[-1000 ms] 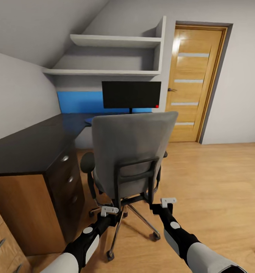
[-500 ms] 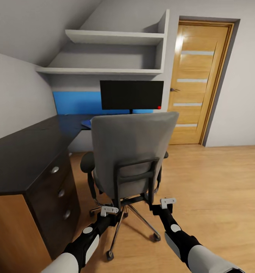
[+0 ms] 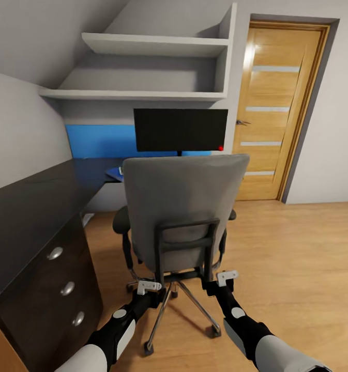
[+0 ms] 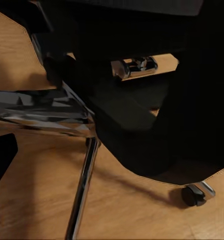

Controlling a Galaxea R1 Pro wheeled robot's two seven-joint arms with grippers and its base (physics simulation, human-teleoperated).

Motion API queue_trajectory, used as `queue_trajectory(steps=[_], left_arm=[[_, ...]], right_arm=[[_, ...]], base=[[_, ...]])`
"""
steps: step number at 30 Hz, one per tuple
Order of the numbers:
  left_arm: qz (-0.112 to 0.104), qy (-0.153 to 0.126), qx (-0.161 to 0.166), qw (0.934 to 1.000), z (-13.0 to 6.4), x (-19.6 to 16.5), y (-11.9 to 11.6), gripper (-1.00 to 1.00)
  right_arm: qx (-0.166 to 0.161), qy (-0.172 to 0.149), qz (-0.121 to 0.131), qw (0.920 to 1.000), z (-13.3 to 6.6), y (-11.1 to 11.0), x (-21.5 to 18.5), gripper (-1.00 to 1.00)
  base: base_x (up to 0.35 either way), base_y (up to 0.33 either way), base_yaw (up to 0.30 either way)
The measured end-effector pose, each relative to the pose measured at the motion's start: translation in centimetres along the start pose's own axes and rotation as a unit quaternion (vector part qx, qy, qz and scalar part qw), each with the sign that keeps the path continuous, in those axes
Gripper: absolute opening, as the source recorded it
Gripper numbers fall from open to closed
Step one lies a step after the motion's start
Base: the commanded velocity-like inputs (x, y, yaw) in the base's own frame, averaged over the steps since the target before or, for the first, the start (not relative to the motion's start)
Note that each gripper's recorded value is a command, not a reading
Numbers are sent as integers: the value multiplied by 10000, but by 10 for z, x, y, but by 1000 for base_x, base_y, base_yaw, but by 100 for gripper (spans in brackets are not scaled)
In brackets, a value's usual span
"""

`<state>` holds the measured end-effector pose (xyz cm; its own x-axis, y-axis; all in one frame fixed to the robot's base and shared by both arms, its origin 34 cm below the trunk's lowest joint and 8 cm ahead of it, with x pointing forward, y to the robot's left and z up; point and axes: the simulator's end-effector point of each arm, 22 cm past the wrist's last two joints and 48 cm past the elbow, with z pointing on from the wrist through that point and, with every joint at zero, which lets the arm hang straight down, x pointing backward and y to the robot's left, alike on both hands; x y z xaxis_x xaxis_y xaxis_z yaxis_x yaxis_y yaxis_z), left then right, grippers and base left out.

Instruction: In the bedroom, organize the workspace by keeping the computer under the desk, ensuring the monitor is on the desk, placing the keyboard on the desk next to the monitor, placing the mouse on the desk next to the keyboard, moving the folder from the swivel chair onto the desk next to the mouse, stacking the notebook on top of the folder with the pen on top of the notebook, and positioning the swivel chair next to the desk.

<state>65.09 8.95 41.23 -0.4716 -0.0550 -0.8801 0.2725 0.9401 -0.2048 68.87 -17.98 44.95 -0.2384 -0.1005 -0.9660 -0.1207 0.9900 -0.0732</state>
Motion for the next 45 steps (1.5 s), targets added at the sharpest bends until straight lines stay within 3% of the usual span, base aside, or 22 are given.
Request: queue_trajectory(steps=[14, 45], left_arm=[[20, -9, 42, 10000, 0, 0, -2, 100], [36, -20, 63, 10000, 0, -1, -3, 100]], right_arm=[[-11, -3, -19, 10000, 0, 0, 0, 100], [-39, 12, -52, 10000, 0, 2, 1, 100]], base=[[125, -4, 61], [315, -4, 0]])
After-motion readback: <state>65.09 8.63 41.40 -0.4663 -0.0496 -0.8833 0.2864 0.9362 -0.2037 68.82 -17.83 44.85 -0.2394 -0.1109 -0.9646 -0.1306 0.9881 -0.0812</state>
